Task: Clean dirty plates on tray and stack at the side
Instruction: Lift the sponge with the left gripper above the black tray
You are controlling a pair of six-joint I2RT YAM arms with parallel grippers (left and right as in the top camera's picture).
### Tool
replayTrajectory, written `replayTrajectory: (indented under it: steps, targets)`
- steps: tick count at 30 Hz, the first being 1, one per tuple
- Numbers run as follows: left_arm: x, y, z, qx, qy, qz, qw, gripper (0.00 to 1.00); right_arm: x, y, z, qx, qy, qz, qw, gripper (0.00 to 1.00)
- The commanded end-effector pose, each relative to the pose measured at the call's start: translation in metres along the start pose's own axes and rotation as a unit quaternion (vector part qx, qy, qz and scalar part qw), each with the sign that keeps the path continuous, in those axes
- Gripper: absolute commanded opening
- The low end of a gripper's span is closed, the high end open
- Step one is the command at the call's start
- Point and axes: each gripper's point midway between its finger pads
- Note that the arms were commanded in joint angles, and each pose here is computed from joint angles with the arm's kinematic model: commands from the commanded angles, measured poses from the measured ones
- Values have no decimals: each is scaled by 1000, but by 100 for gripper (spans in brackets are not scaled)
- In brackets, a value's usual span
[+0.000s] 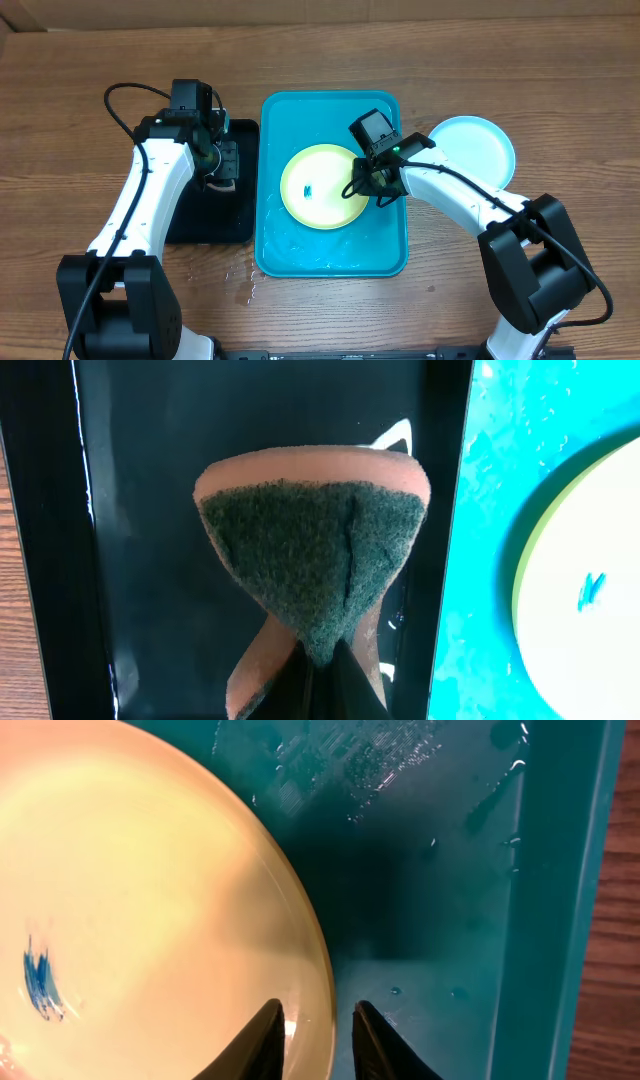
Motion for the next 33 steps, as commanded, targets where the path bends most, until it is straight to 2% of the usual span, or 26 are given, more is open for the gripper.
replayTrajectory:
  steps: [1,9,21,24,28,33]
  targets:
    - [3,0,-2,-3,4,2,1000,4,1,-3,7,7,-7,-2,1000,21]
    - [3,0,-2,-3,4,2,1000,4,6,-6,5,10,0,-6,1000,19]
    - [3,1,-1,-4,3,6,1000,4,8,-8,5,14,2,-8,1000,4]
    - [3,1,-1,-4,3,5,1000,4,8,-9,5,26,2,-10,1000,4]
    - [3,1,-1,-4,2,5,1000,4,8,-13,1,82,8,-21,996,4]
    - [3,1,-1,-4,3,5,1000,4,8,-14,1,94,7,-23,995,4]
Point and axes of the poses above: each gripper's point midway between its finger pads, its own x axis out along the fingers, its own y axis along the line the jaws close on, z = x × y, and after that the axes turned 6 degrees about -x, right-handed
